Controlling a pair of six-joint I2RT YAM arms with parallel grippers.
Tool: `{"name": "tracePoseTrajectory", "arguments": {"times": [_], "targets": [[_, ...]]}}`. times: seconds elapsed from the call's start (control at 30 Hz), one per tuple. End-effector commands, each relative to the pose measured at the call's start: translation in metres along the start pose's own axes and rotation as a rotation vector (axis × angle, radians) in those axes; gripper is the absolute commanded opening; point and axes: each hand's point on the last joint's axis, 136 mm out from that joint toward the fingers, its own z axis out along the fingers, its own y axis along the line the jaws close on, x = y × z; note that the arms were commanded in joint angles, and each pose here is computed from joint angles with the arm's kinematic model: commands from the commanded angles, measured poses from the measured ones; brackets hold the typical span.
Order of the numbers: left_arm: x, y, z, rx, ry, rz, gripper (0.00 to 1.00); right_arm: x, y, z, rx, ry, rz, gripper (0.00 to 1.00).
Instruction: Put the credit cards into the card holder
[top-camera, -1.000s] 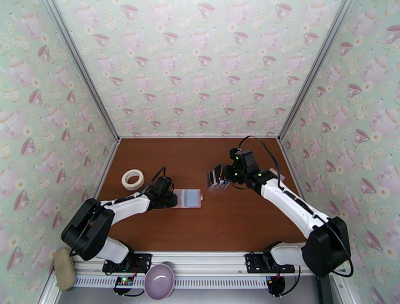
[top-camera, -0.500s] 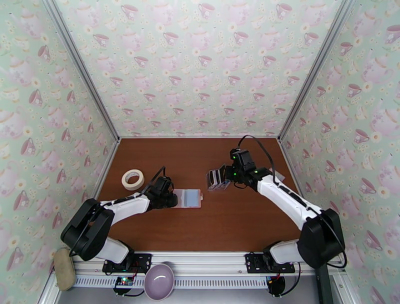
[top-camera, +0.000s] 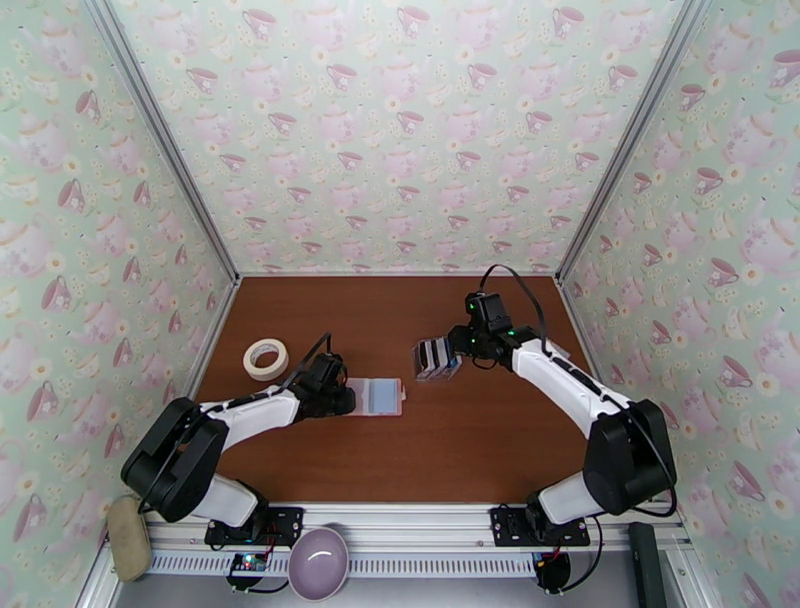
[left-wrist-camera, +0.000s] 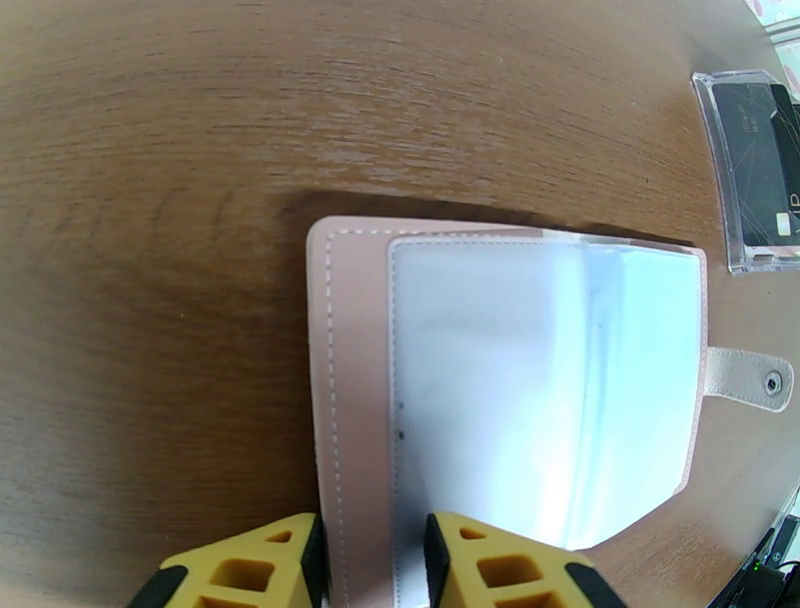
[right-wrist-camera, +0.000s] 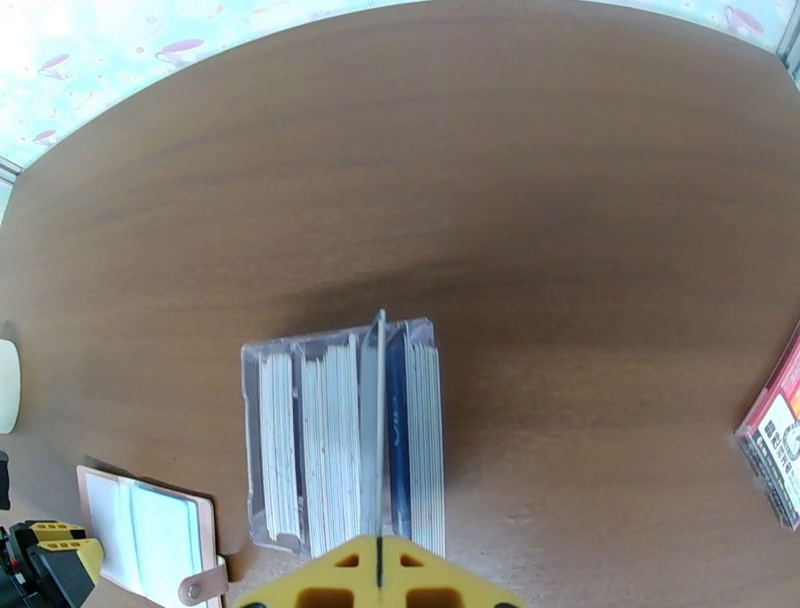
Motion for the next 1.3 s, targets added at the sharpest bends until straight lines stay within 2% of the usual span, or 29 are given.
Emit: {"name": "tracePoseTrajectory", "arguments": {"times": [0.0,0.47,0.87,1.27], "targets": [[0.001,0.001,0.003,0.011,0.003,-0.009,0.34,-0.01,0.0,0.003,0.003,-0.015,-0.017,0.0],[0.005,0.003,0.007,0.018,0.004,-0.017,0.34,-0.007,-0.003,0.012,0.001,0.026,0.002,0.0],[0.006,0.003,0.01,0.02,0.009,-0.019,0.34,-0.005,-0.008,0.015,0.045,0.05,-0.004,0.0],[0.002,-0.001,0.008,0.024,0.009,-0.014,0.34,0.004,0.005,0.015,0.114,0.066,-0.067,0.0]]}}
